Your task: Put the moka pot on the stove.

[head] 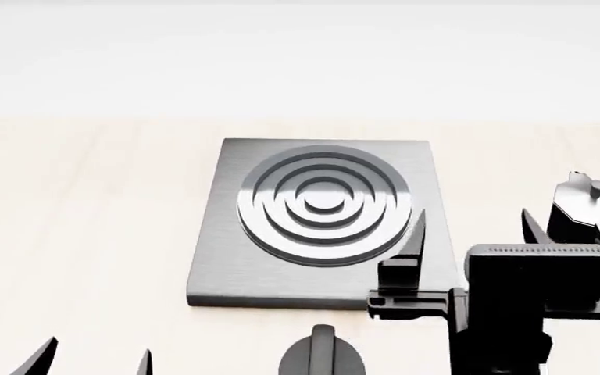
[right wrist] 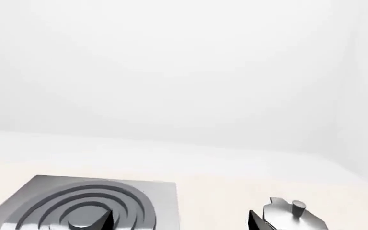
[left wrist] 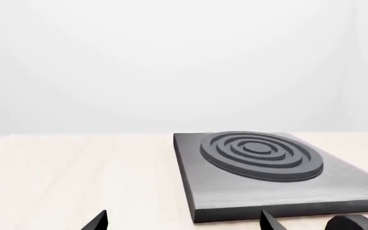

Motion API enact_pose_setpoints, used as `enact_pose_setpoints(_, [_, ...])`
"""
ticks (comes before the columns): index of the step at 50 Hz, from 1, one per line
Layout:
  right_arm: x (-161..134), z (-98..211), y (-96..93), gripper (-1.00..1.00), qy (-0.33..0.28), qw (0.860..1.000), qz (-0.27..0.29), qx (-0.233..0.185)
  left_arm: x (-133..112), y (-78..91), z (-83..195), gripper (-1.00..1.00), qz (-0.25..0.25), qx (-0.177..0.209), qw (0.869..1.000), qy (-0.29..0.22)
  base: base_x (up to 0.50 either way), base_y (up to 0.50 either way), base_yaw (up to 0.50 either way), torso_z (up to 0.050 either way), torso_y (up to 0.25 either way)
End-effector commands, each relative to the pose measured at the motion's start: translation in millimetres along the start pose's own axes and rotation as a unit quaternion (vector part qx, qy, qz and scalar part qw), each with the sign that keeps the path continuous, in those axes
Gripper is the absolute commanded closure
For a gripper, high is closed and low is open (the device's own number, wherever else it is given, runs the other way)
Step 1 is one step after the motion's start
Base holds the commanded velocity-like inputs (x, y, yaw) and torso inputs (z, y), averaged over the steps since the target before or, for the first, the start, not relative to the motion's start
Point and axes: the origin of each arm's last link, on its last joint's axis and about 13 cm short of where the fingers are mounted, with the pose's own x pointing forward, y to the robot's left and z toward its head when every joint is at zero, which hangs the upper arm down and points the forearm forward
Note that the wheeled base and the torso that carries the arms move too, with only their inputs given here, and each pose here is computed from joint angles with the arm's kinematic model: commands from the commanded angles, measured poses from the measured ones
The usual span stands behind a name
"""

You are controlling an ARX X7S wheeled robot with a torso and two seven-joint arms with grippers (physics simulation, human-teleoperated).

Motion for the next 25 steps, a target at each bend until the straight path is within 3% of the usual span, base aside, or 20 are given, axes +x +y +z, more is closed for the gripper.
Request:
enact_pose_setpoints(1, [0,19,-14.5,-1.0,-0.003,1.0,-0.016,-0.018,-1,0.1,-11,-1.0,-0.001,0.0,1.0,0.002,0.0,0.0,0.0,0.0,0.0])
enact_pose_setpoints(15, [-10,28,-39.4,-1.0,0.009,0.997,-0.069,-0.044,0,1.6,-12,-1.0,0.001,-0.003,1.0,0.003,0.0,0.0,0.0,0.0,0.0])
enact_pose_setpoints(25, [-9,25,-48.6,-1.0,0.022,0.997,-0.062,-0.036,-1,2.1,-12,-1.0,0.002,-0.004,1.0,0.004,0.0,0.0,0.0,0.0,0.0])
